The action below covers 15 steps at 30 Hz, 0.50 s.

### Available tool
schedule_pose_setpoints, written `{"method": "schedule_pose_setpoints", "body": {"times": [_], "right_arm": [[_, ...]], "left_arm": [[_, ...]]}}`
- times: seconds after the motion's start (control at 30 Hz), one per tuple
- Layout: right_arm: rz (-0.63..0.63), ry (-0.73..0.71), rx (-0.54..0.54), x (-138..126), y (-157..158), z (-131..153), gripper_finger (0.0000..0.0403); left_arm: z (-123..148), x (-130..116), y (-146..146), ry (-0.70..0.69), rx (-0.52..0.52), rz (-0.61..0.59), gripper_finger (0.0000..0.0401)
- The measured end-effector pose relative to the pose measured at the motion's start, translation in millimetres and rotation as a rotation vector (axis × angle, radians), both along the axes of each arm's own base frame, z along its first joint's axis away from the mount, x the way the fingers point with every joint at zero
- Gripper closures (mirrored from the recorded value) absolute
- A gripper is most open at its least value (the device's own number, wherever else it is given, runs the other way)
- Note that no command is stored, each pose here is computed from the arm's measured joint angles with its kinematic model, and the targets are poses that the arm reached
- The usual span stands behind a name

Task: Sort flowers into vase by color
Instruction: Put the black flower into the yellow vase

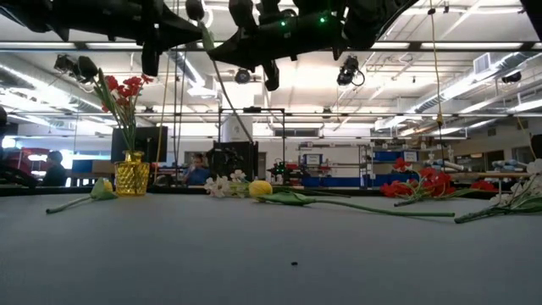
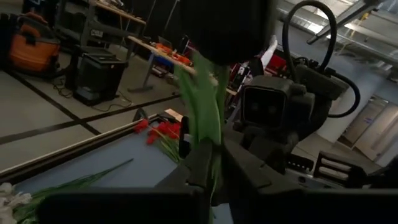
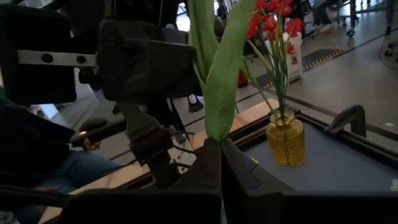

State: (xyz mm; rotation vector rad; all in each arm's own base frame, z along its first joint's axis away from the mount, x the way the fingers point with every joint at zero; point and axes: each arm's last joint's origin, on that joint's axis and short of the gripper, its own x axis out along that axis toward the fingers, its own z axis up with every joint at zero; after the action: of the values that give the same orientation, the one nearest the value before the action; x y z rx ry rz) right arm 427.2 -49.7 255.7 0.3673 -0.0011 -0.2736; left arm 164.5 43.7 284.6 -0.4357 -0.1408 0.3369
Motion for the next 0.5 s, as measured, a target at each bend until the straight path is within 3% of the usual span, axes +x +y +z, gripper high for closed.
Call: {"method": "schedule_pose_setpoints", "body": {"times": [0.33,0.5], "right_arm": [[0.017,-0.021,-0.018,0.2,-0.6,2.3,0.0399],[0.064,-0.015,-0.045,0.5,0.7,2.4,0.0399]], "left_arm": [[-2.7,-0.1,0.5,0.012,-0.048,0.017,0.0222],[-1.0,-0.1,0.3,-0.002,-0.036,0.012,0.0213]]}}
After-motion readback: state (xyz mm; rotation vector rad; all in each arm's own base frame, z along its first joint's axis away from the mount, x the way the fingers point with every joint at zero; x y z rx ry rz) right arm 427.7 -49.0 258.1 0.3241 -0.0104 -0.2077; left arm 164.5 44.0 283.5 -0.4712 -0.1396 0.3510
